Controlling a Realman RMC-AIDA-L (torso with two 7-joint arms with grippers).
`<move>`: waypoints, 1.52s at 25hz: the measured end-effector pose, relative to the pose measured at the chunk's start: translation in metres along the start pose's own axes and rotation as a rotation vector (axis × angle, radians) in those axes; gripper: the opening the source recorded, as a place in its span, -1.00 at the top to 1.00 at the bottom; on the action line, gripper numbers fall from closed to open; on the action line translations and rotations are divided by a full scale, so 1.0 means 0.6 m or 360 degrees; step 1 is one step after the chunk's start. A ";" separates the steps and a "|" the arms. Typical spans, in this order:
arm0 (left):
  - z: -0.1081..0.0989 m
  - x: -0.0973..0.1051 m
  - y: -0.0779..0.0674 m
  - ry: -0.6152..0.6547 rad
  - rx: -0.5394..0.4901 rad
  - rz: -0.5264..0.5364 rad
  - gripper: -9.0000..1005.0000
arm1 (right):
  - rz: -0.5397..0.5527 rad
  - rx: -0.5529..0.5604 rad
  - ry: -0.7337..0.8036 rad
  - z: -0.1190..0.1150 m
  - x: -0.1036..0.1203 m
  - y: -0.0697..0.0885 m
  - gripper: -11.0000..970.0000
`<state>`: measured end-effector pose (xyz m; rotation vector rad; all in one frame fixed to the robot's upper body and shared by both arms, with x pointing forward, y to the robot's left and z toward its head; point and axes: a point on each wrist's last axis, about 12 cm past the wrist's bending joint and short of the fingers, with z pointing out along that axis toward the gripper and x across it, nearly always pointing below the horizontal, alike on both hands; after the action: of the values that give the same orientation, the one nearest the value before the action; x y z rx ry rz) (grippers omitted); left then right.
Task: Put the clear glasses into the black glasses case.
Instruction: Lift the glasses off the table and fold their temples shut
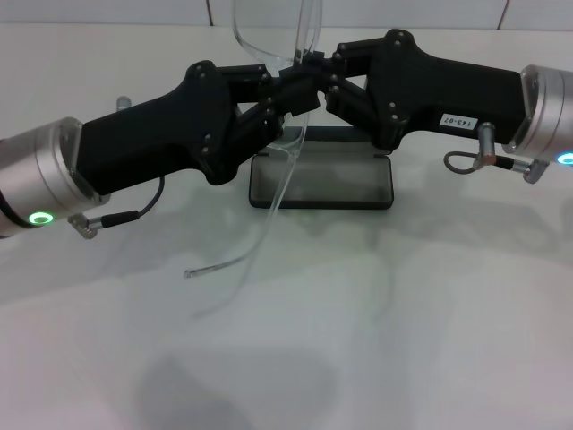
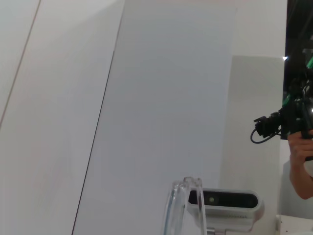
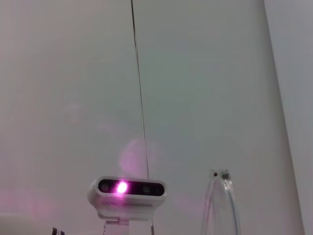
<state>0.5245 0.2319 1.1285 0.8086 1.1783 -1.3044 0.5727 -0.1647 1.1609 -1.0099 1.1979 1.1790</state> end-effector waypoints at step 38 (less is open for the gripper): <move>-0.051 -0.040 -0.028 -0.0227 0.0127 0.0137 0.76 | 0.0065 0.0009 -0.0426 -0.082 -0.015 0.030 0.86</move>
<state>0.5051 0.2651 1.1459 0.8015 0.9738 -1.3221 0.5483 -0.2119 1.1646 -0.7974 1.0123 1.2971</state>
